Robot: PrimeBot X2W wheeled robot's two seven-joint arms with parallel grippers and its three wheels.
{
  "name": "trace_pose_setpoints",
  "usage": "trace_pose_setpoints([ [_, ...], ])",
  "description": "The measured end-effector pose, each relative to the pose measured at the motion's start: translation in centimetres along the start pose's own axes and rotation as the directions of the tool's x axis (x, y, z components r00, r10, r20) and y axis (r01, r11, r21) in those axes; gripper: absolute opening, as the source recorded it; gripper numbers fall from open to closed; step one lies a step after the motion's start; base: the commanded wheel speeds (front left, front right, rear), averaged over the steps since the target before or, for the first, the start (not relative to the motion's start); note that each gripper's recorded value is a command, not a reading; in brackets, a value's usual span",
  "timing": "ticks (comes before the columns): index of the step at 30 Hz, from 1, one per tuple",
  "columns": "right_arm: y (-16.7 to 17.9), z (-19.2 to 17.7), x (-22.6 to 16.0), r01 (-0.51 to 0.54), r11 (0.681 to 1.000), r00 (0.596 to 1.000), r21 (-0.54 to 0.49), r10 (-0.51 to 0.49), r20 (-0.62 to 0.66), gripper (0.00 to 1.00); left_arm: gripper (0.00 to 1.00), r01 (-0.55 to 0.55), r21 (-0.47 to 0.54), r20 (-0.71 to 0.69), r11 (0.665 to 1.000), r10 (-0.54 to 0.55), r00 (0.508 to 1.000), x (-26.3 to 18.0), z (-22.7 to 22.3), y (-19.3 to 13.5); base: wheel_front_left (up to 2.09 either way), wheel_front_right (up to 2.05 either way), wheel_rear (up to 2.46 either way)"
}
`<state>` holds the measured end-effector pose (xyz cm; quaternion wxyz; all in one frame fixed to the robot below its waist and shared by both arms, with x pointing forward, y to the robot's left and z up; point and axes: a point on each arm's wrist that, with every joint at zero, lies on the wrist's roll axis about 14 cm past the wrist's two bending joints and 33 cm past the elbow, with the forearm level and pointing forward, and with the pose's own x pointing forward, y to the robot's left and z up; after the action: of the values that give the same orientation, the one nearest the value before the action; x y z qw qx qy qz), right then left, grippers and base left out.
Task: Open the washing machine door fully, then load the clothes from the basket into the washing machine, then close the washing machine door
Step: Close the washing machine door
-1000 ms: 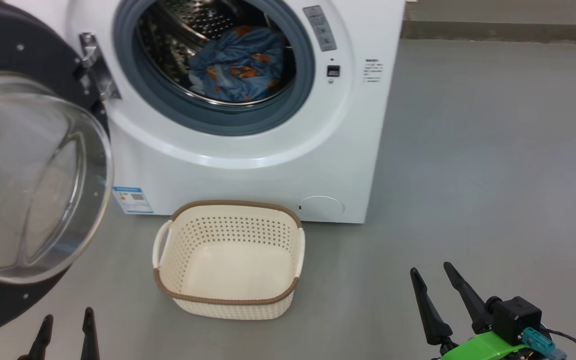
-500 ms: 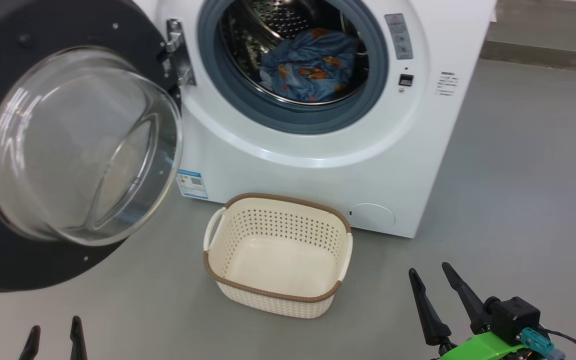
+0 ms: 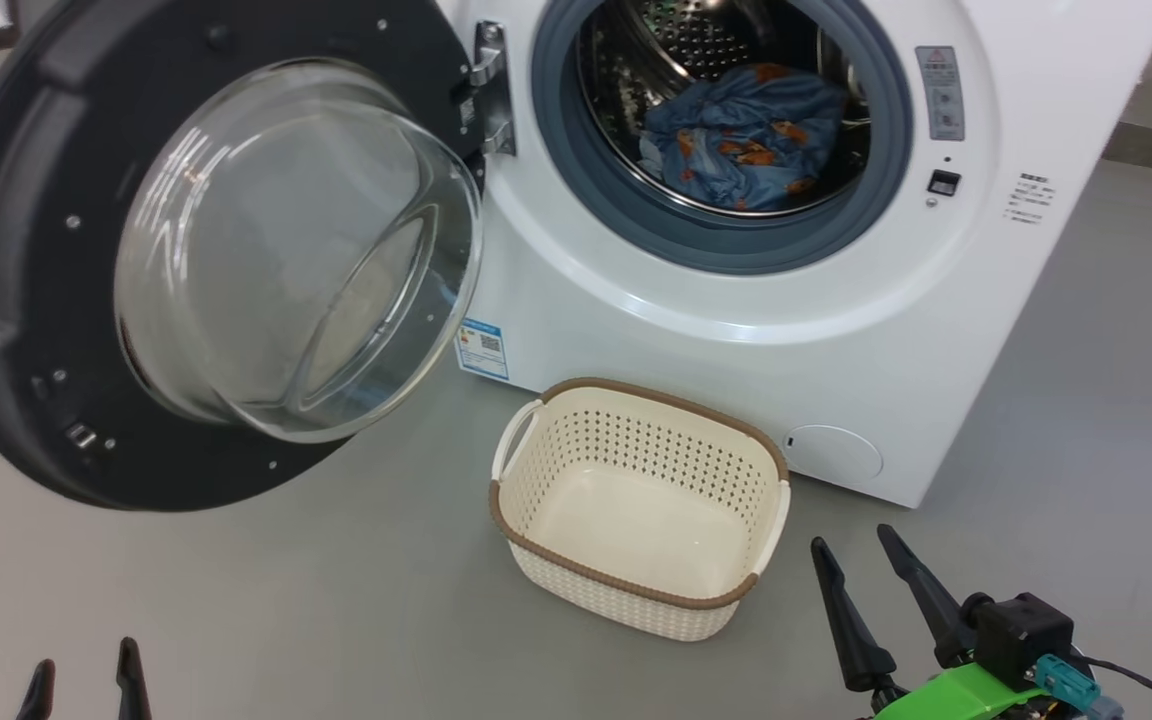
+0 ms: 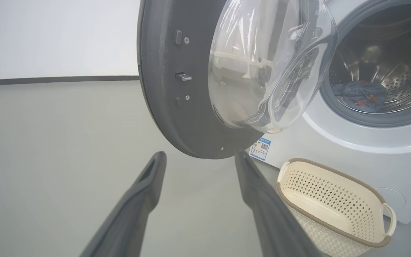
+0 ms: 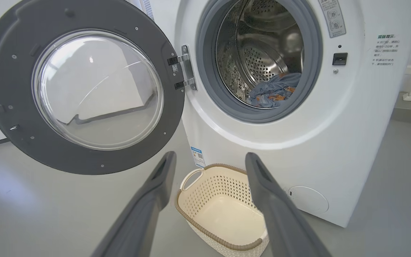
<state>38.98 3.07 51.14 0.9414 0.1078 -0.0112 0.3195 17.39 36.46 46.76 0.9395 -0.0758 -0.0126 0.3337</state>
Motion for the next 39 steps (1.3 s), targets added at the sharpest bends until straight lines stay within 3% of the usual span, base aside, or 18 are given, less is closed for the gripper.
trace_pose_setpoints([
  [12, 1.7, -1.0, 1.8, -0.066, 0.998, 0.998, 0.016, 0.066, -0.022, 1.00, 1.00, -0.082, -0.001, -0.010, 0.997, 0.082, 0.997, -0.6, 0.0, 2.0, 0.00, 0.00, 0.00],
  [33, 1.5, -1.0, 1.6, -0.058, 0.998, 0.998, 0.005, 0.059, -0.026, 1.00, 1.00, -0.066, -0.005, -0.017, 0.998, 0.066, 0.998, -0.9, -0.3, 1.6, 0.00, 0.00, 0.00],
  [34, 1.5, -1.0, 1.6, -0.058, 0.998, 0.998, 0.005, 0.058, -0.025, 1.00, 0.49, -0.065, -0.005, -0.019, 0.998, 0.065, 0.998, -0.9, -0.4, 1.6, 0.00, 0.00, 0.00],
  [35, 1.4, -1.0, 1.6, -0.056, 0.998, 0.998, 0.005, 0.056, -0.025, 1.00, 0.17, -0.064, -0.005, -0.020, 0.998, 0.064, 0.998, -0.9, -0.4, 1.5, 0.00, 0.00, 0.00],
  [36, 1.4, -1.0, 1.6, -0.054, 0.999, 0.998, 0.005, 0.054, -0.024, 1.00, 0.00, -0.065, -0.008, -0.021, 0.998, 0.065, 0.998, -0.9, -0.5, 1.5, 0.00, 0.00, 0.00],
  [39, 1.3, -1.0, 1.6, -0.053, 0.999, 0.998, 0.006, 0.053, -0.024, 1.00, 0.00, -0.068, -0.014, -0.022, 0.998, 0.067, 0.997, -0.9, -0.5, 1.6, 0.00, 0.00, 0.00],
])
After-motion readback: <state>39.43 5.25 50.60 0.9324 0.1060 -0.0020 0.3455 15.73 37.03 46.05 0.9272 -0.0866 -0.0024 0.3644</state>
